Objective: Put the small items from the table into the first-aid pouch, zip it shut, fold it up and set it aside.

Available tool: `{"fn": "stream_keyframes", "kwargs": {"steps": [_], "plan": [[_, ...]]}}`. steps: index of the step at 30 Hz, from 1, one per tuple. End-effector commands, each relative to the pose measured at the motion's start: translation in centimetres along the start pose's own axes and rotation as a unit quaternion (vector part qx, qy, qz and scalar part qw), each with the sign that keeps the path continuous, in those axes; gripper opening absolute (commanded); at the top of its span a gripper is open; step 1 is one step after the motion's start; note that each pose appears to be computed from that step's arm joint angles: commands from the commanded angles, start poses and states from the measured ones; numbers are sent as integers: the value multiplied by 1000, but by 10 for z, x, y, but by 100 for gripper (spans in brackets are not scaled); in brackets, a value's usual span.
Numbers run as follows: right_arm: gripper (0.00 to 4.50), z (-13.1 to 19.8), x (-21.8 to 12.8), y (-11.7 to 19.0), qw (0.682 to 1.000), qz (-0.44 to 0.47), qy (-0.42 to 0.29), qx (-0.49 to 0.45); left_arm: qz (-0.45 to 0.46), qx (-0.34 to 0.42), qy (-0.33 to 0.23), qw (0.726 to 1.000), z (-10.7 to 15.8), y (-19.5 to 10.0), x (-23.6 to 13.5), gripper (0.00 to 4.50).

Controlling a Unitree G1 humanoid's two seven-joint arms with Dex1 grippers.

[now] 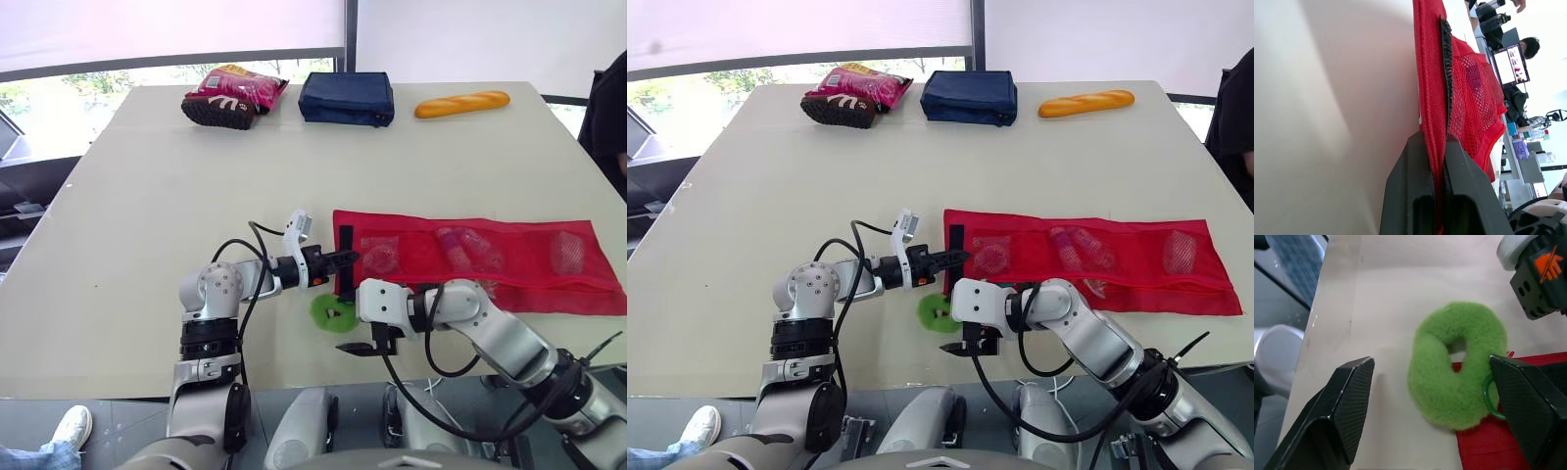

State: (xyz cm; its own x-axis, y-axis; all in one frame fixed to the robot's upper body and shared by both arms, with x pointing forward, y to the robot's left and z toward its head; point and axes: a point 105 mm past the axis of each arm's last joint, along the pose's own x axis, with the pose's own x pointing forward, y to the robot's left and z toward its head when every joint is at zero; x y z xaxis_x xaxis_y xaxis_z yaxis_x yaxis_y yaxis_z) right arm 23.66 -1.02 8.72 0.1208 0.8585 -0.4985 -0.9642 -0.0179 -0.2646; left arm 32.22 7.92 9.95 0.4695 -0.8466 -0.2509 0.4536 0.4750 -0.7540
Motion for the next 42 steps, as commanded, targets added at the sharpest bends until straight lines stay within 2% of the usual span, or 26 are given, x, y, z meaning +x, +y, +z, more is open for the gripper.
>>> {"fn": "stream_keyframes", "kwargs": {"steps": [1, 2, 3, 4, 7, 13, 18, 22, 25, 29, 32, 37, 42], "plan": [[299, -5, 5, -4, 1000, -12, 15, -14, -21, 15, -28, 999, 13, -10, -2, 0], [249, -5, 5, -7, 1000, -19, 17, -17, -20, 15, -29, 999, 14, -10, -2, 0], [219, -6, 4, -9, 999, -27, 20, -19, -20, 16, -30, 999, 14, -10, -2, 0], [156, -8, 3, -10, 999, -30, 24, -23, -20, 16, -30, 999, 14, -9, -2, 0], [9, -10, 1, -11, 999, -35, 27, -29, -19, 16, -30, 999, 14, -9, -3, 0], [4, -3, -8, -18, 998, -58, 6, -31, -17, 16, -31, 999, 14, -8, -2, 0], [4, 37, -31, -23, 989, -81, -114, 45, -11, 22, -34, 999, 16, -4, -6, 0], [4, 49, -62, -22, 968, -98, -188, 132, -8, 34, -33, 999, 16, -2, -13, 0], [4, 43, -87, -17, 950, -116, -216, 194, -7, 44, -28, 999, 14, 0, -19, 0], [4, 28, -113, -23, 918, -185, -240, 258, -1, 63, -16, 998, 11, 5, -26, 0], [4, 14, -133, -29, 881, -252, -263, 303, 4, 84, -7, 996, 11, 9, -31, 0], [4, -6, -143, -29, 847, -315, -255, 344, -7, 101, 4, 995, 10, 9, -36, 0], [4, -15, -156, -27, 809, -355, -282, 375, -27, 113, 14, 993, 8, 6, -42, 0]]}}
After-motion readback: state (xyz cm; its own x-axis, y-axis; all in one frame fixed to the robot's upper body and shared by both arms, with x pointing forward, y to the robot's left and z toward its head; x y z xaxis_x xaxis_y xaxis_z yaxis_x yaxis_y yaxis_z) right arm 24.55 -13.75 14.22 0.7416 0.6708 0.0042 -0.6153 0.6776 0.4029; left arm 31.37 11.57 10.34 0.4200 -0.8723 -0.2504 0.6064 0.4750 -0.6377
